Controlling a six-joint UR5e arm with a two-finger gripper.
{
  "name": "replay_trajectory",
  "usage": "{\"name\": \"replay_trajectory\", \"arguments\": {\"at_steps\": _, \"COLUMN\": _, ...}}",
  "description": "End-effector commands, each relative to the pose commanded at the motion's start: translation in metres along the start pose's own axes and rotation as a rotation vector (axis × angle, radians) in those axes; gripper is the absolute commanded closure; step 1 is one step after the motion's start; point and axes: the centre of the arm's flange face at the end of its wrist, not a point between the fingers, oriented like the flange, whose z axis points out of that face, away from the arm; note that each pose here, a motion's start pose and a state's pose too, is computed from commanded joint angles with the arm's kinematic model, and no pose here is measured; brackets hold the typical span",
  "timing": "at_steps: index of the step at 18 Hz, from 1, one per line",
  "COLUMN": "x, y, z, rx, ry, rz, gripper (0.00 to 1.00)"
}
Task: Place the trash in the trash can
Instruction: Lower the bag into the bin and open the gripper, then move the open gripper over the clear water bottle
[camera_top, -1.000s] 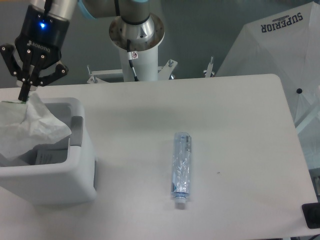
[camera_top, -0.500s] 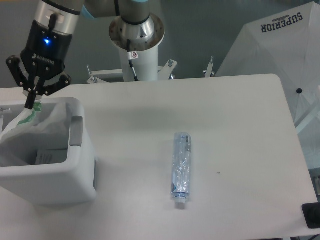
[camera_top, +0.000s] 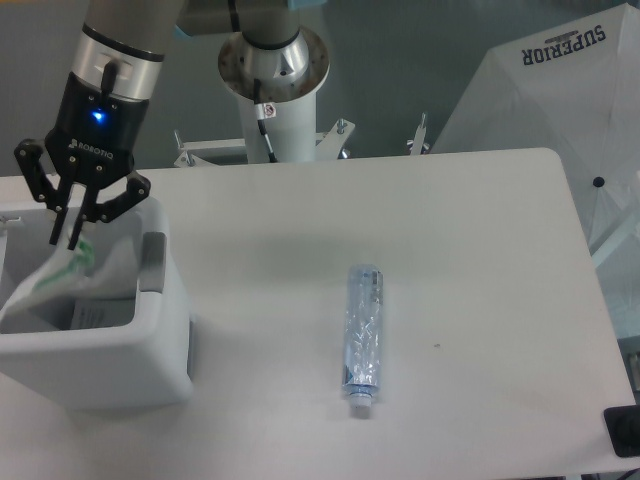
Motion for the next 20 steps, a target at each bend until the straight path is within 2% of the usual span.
{"name": "replay_trajectory", "arguments": {"at_steps": 1, "x": -0.005, "y": -0.006, "z": 0.001, "rx": 0.004, "ry": -0.032, "rz": 0.002, "gripper": 0.00}}
{"name": "replay_trajectory", "arguments": {"at_steps": 3, "x": -0.025, "y": -0.014, "z": -0.004, "rx": 0.022, "ry": -0.151, "rz": -0.006, "gripper": 0.00}}
{"name": "replay_trajectory", "arguments": {"at_steps": 5, "x": -0.068, "y": -0.021, "z": -0.002, "rx": 0.023, "ry": -0.264, "rz": -0.044, "gripper": 0.00}}
{"name": "replay_trajectory", "arguments": {"at_steps": 7, "x": -0.116, "y": -0.032, "z": 0.007, "rx": 0.024, "ry": -0.276, "rz": -0.107, "gripper": 0.00}}
{"name": "replay_trajectory", "arguments": {"at_steps": 9, "x": -0.173, "y": -0.050, "z": 0.012, "rx": 0.080, "ry": -0.301, "rz": -0.150, "gripper": 0.00}}
{"name": "replay_trajectory", "arguments": {"at_steps": 11, "x": -0.210, "y": -0.061, "z": 0.024, "rx": 0.119, "ry": -0.329, "rz": -0.155, "gripper": 0.00}}
{"name": "replay_trajectory", "arguments": {"at_steps": 13, "x": -0.248, "y": -0.065, "z": 0.042, "rx": 0.104, "ry": -0.368, "rz": -0.166, "gripper": 0.00}}
{"name": "replay_trajectory", "arguments": {"at_steps": 16, "x": -0.284, "y": -0.056, "z": 0.064, "rx": 0.029, "ry": -0.445, "rz": -0.103, "gripper": 0.00}}
{"name": "replay_trajectory", "arguments": {"at_steps": 18, "x": -0.301, "y": -0.039, "z": 0.088, "rx": -0.045, "ry": -0.439, "rz": -0.035, "gripper": 0.00}}
{"name": "replay_trajectory", "arguments": {"at_steps": 20, "x": -0.317, "y": -0.028, "z": 0.114, "rx": -0.106, "ry": -0.429, "rz": -0.005, "gripper": 0.00}}
